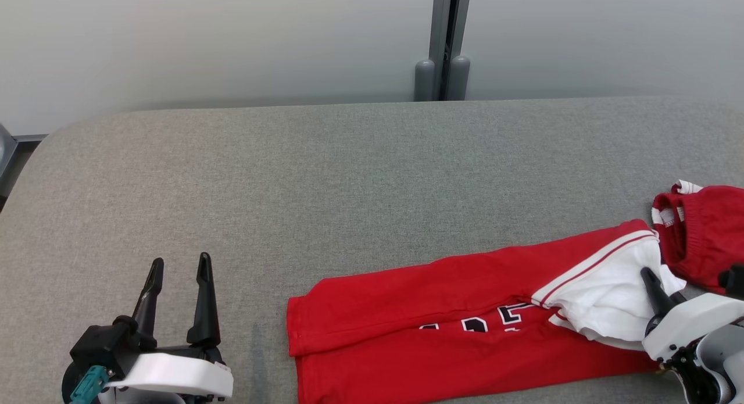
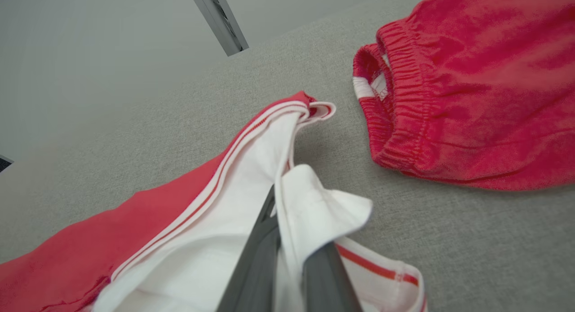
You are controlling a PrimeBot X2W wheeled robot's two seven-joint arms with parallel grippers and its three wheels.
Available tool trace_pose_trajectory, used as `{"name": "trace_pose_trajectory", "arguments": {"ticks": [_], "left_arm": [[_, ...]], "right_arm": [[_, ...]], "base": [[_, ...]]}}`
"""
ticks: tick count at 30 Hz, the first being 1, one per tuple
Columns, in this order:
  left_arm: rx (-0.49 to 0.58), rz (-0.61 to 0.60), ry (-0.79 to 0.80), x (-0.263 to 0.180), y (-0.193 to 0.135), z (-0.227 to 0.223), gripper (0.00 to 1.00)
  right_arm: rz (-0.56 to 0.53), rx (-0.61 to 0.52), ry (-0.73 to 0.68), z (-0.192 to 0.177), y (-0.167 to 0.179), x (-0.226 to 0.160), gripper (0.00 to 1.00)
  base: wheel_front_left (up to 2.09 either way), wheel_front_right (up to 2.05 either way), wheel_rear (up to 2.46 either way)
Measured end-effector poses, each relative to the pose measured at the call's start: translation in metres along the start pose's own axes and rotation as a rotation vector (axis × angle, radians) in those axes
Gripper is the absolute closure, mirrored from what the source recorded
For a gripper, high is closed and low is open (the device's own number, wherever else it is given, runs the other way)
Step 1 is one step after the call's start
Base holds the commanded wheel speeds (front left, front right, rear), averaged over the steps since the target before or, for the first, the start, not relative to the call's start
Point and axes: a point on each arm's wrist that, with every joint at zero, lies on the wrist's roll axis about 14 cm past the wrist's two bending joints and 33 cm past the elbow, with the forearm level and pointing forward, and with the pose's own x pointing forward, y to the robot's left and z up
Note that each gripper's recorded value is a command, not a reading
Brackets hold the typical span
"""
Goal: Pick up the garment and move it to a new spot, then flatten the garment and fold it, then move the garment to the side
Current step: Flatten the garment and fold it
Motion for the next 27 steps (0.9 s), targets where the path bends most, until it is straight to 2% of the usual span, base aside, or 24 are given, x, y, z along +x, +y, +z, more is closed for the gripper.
{"name": "trace_pose_trajectory", "arguments": {"ticks": [7,11,13,22,27], "left_arm": [[-0.004,-0.008,-0.01,-0.001,-0.003,0.002,0.0],[-0.006,0.002,-0.019,-0.004,0.001,0.005,0.0],[-0.007,0.013,-0.027,-0.009,0.004,0.008,0.0],[-0.012,0.08,-0.041,-0.028,0.023,0.012,0.0],[-0.016,0.118,-0.044,-0.038,0.035,0.012,0.0]], "right_arm": [[0.076,-0.054,-0.116,0.032,0.022,0.0,1.0],[0.172,-0.106,-0.183,0.051,0.054,-0.003,1.0],[0.252,-0.145,-0.21,0.056,0.081,-0.009,1.0],[0.564,-0.218,-0.106,0.017,0.198,-0.039,1.0],[0.674,-0.242,-0.004,-0.012,0.24,-0.048,1.0]], "base": [[0.0,0.0,0.0],[0.0,0.0,0.0],[0.0,0.0,0.0],[0.0,0.0,0.0],[0.0,0.0,0.0]]}}
